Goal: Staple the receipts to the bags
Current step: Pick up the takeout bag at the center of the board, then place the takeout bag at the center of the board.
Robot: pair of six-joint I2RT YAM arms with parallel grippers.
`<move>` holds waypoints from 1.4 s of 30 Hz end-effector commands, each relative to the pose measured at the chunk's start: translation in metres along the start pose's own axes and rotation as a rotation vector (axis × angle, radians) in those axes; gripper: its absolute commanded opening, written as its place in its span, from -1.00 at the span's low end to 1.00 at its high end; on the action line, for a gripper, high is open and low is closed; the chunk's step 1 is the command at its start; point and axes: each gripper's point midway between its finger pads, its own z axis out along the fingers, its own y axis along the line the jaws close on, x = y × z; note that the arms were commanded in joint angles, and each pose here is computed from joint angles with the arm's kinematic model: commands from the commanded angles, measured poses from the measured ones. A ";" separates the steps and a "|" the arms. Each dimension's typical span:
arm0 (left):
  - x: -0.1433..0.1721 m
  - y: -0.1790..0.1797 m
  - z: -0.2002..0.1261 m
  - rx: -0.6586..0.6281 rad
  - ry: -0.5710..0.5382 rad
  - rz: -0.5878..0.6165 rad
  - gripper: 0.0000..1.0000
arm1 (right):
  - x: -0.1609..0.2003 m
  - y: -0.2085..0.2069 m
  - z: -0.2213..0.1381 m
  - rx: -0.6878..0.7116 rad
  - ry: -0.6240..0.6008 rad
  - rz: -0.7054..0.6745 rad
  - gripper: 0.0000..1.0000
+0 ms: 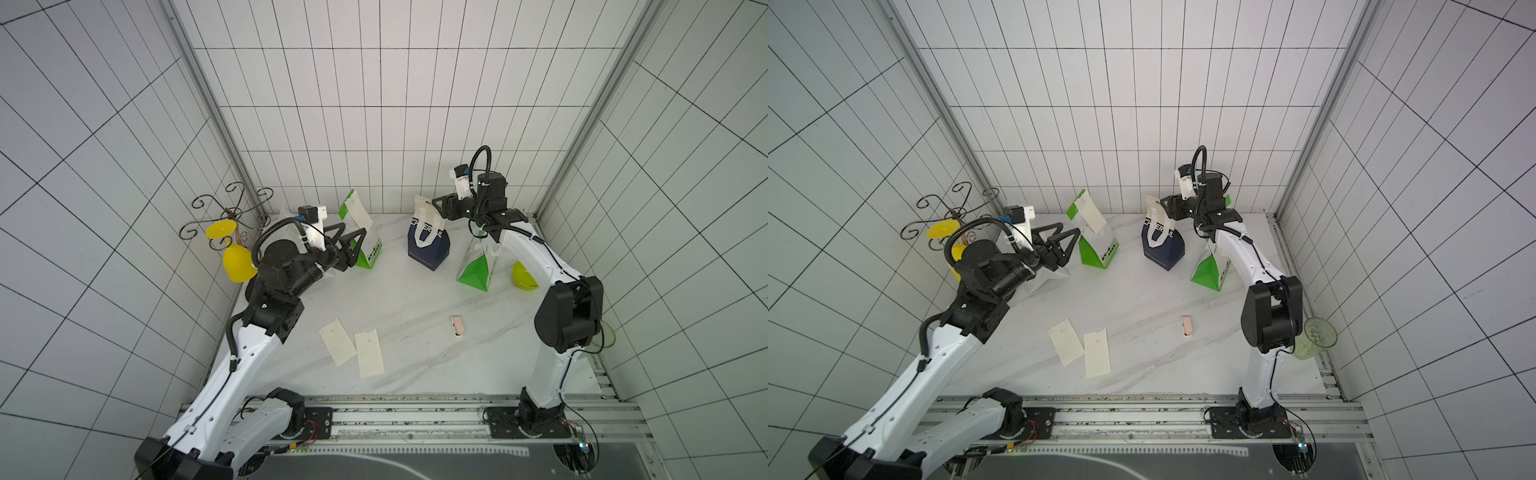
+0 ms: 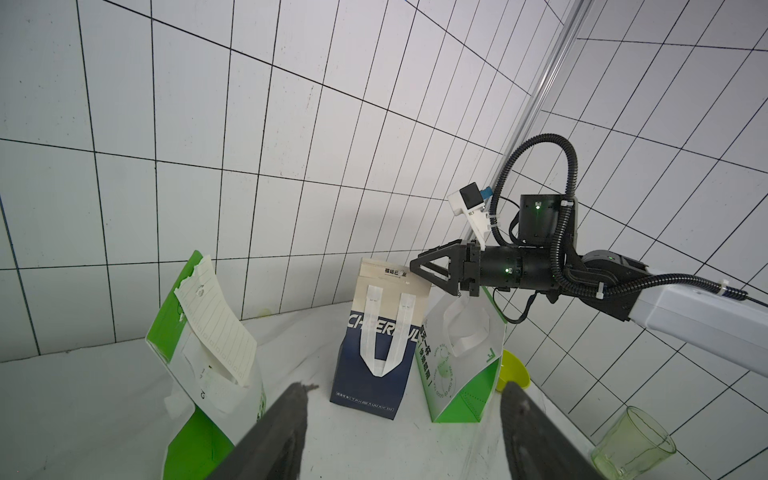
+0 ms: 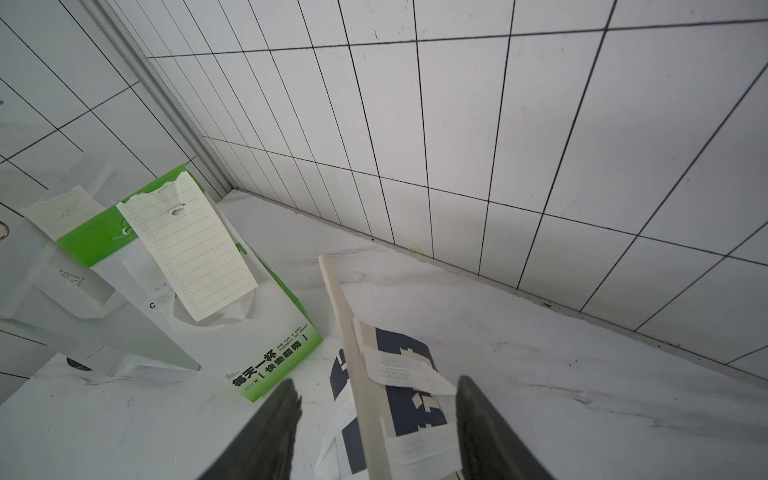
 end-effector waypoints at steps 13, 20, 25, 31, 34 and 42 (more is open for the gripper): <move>-0.003 -0.004 -0.001 0.005 0.014 0.013 0.44 | -0.036 0.025 -0.007 -0.122 -0.039 -0.109 -0.90; -0.009 -0.009 -0.009 0.006 -0.006 0.045 0.43 | -0.037 0.097 -0.063 -0.462 -0.085 -0.251 -1.00; -0.018 -0.016 -0.017 0.029 -0.046 0.036 0.43 | 0.017 0.145 -0.089 -0.718 0.024 -0.367 -0.98; -0.024 -0.022 -0.024 0.044 -0.062 0.027 0.43 | 0.060 0.168 -0.086 -0.841 0.122 -0.425 -0.98; -0.021 -0.021 -0.024 0.039 -0.048 0.033 0.43 | 0.068 0.178 -0.086 -0.884 0.130 -0.450 -0.95; -0.015 -0.019 -0.026 0.025 -0.028 0.043 0.43 | 0.105 0.193 -0.070 -0.880 0.238 -0.501 -0.78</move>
